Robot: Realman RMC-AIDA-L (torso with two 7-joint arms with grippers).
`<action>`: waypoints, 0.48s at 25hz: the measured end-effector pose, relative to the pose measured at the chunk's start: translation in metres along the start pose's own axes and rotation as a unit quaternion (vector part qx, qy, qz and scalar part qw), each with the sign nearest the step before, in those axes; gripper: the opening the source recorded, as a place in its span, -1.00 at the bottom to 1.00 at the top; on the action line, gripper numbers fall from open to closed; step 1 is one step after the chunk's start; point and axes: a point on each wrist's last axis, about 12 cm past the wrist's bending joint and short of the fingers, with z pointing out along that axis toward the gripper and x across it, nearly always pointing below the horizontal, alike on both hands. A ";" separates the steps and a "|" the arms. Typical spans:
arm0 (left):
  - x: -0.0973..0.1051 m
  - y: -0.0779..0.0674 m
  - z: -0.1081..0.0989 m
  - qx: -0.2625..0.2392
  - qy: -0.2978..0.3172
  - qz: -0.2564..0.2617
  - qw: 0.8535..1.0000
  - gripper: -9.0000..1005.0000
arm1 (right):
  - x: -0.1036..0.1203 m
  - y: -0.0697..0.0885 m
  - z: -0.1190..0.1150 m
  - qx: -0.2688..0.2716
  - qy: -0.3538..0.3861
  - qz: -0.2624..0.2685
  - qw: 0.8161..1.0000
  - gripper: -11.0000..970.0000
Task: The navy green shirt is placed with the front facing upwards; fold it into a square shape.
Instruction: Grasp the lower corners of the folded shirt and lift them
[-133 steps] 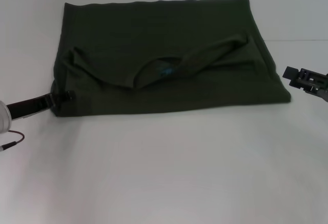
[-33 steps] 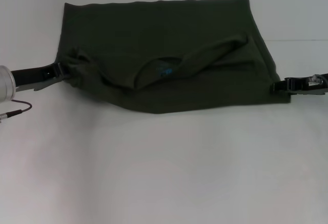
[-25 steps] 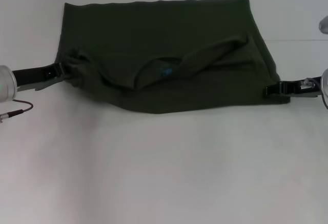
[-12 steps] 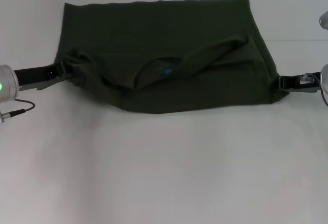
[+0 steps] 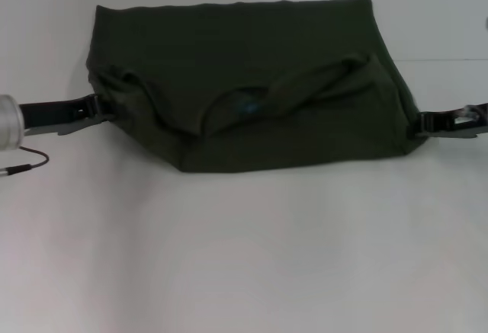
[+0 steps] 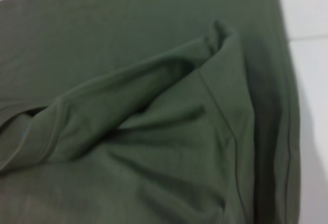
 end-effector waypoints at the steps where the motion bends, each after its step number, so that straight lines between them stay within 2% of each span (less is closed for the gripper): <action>1: -0.001 -0.001 -0.004 0.005 0.011 0.005 1.000 -0.98 | 0.000 -0.001 -0.005 -0.007 0.008 0.001 1.000 -0.94; 7: 0.007 -0.006 -0.028 0.024 0.112 0.022 0.993 -0.98 | 0.012 -0.008 -0.041 -0.051 0.078 0.002 0.996 -0.94; 12: 0.024 -0.007 -0.049 0.053 0.179 0.023 0.982 -0.98 | 0.038 -0.019 -0.062 -0.087 0.153 0.010 0.984 -0.94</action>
